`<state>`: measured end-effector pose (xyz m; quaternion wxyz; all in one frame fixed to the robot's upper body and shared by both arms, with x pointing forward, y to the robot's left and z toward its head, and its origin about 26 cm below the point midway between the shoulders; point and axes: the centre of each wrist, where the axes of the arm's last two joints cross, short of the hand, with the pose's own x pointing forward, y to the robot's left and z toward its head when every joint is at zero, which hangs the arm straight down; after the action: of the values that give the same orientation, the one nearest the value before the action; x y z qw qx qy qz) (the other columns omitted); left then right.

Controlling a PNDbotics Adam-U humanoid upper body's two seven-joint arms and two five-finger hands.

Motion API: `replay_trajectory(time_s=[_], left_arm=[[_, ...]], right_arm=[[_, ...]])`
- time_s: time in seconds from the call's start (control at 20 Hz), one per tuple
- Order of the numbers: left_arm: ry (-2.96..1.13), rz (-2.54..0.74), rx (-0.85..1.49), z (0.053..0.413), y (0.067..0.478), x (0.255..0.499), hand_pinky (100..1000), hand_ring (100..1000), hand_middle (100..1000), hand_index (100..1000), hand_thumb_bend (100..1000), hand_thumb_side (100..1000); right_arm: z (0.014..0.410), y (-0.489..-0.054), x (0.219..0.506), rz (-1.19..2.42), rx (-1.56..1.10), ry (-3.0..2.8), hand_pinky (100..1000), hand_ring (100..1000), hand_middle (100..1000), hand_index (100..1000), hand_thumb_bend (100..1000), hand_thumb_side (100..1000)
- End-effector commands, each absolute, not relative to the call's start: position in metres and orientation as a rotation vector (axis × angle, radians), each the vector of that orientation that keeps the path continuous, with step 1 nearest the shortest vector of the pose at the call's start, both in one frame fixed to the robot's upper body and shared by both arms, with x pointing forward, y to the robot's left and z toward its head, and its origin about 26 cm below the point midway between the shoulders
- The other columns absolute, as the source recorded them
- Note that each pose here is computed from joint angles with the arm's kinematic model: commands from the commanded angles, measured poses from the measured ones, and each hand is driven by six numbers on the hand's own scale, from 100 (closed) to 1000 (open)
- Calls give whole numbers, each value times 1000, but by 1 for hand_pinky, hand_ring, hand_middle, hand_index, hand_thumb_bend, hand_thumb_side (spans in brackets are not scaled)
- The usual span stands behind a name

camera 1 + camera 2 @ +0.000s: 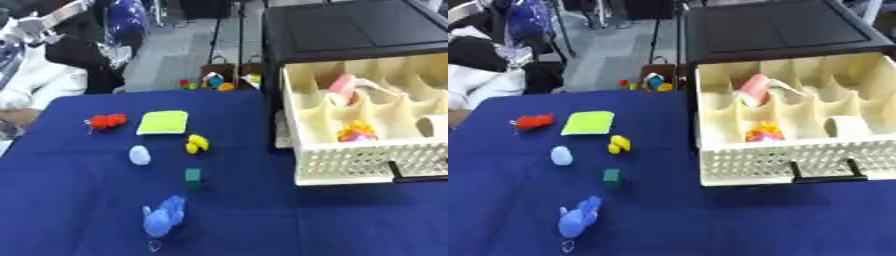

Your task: Pick up objects from table and place into drawer.

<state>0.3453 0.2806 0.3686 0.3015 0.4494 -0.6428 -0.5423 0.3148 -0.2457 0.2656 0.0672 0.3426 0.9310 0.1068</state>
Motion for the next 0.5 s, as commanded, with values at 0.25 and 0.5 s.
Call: replay_trajectory(time_s=[0.25, 0.5], left_arm=[[-1882, -1453, 1111, 393, 239, 344, 481, 612, 600, 650, 100, 630], [-1959, -1437, 1038, 399, 216, 351, 474, 607, 595, 646, 100, 625]], right_arm=[[271, -244, 313, 323, 976, 2788, 601, 654, 651, 756, 100, 1000], [272, -242, 313, 323, 957, 2792, 601, 654, 651, 757, 100, 1000]])
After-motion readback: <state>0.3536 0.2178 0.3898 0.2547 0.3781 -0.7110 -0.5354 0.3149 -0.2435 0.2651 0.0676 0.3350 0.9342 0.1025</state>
